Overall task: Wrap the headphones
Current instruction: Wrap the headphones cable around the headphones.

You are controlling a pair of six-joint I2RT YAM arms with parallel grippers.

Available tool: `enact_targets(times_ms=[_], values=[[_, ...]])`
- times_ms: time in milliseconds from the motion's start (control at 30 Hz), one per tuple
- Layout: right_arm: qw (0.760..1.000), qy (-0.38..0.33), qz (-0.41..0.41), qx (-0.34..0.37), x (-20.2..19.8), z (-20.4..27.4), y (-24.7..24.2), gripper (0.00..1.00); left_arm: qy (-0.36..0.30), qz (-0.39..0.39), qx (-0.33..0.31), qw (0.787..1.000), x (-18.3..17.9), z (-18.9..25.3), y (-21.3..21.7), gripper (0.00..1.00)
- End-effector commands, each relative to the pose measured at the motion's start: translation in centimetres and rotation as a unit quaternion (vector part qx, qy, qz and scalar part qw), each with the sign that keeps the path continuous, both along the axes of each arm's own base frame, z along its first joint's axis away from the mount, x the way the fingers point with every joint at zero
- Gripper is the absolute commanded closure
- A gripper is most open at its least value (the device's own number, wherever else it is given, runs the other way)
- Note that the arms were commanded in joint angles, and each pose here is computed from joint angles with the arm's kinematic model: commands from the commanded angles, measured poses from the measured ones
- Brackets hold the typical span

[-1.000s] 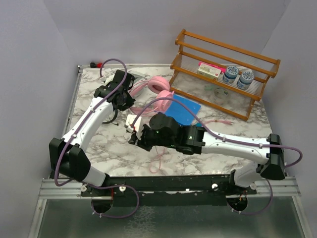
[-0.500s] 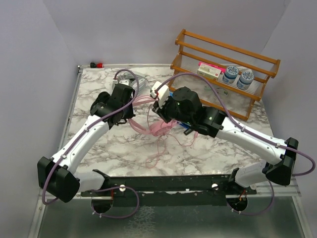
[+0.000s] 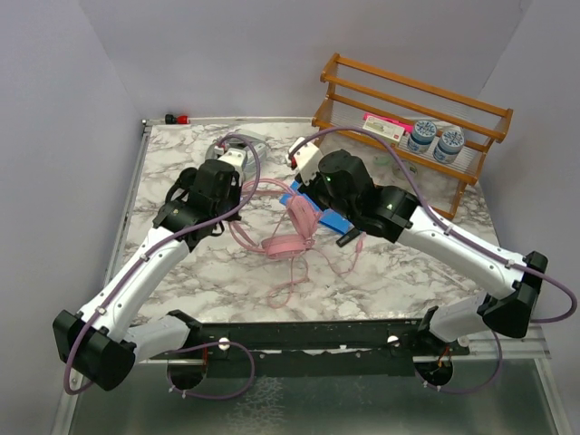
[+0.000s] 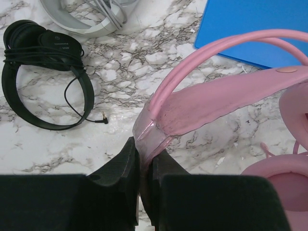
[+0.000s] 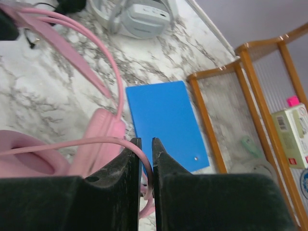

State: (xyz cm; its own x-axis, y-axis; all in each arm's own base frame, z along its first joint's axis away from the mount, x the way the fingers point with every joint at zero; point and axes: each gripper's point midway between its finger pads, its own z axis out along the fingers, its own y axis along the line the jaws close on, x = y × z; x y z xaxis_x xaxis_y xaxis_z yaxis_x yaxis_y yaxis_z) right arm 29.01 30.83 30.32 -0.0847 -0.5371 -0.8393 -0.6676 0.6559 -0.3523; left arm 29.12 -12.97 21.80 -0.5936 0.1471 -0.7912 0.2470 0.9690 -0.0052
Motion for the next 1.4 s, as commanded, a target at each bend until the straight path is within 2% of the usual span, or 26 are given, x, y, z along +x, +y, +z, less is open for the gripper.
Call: enact_targets(times_ms=[0,167,333,433,667,800,933,1000,1100,1233,1367], values=[[0.993,-0.030,-0.088,-0.068,2.6,-1.0,-3.7,0.87,-0.044,-0.016,0.007,0.999,0.9,2.7,-0.1,1.00],[0.985,-0.053,-0.136,-0.093,4.2,-1.9,-4.8,0.88,-0.035,-0.025,0.022,0.999,0.7,2.4,0.1,1.00],[0.985,-0.042,-0.144,-0.083,6.1,-3.6,-4.8,0.82,-0.011,-0.132,-0.028,0.991,-1.4,2.6,-3.3,1.00],[0.988,-0.022,-0.143,-0.044,7.5,-4.4,-4.8,0.81,-0.003,-0.150,-0.043,0.988,-2.0,2.8,-4.0,1.00],[0.987,0.008,-0.150,0.050,10.0,-6.7,-5.6,0.81,-0.008,-0.126,-0.055,0.991,-2.2,5.2,-3.5,1.00],[0.983,0.028,-0.156,0.098,11.1,-8.3,-6.6,0.82,-0.009,-0.169,-0.111,0.979,-3.6,8.0,-5.5,1.00],[0.980,0.027,-0.128,0.152,11.3,-8.3,-6.3,0.81,0.003,-0.242,-0.172,0.955,-5.9,10.5,-8.1,1.00],[0.977,0.027,-0.123,0.174,11.4,-8.4,-6.6,0.76,0.013,-0.269,-0.192,0.944,-6.8,11.4,-8.9,1.00],[0.970,0.040,-0.139,0.196,11.9,-8.9,-7.7,0.60,0.010,-0.263,-0.195,0.945,-6.8,12.3,-8.8,1.00],[0.957,0.064,-0.193,0.207,13.4,-10.2,-9.8,0.58,-0.010,-0.247,-0.191,0.950,-6.6,13.3,-8.1,1.00],[0.945,0.061,-0.242,0.213,14.7,-10.7,-11.6,0.51,0.004,-0.282,-0.215,0.935,-7.8,13.9,-9.2,1.00]])
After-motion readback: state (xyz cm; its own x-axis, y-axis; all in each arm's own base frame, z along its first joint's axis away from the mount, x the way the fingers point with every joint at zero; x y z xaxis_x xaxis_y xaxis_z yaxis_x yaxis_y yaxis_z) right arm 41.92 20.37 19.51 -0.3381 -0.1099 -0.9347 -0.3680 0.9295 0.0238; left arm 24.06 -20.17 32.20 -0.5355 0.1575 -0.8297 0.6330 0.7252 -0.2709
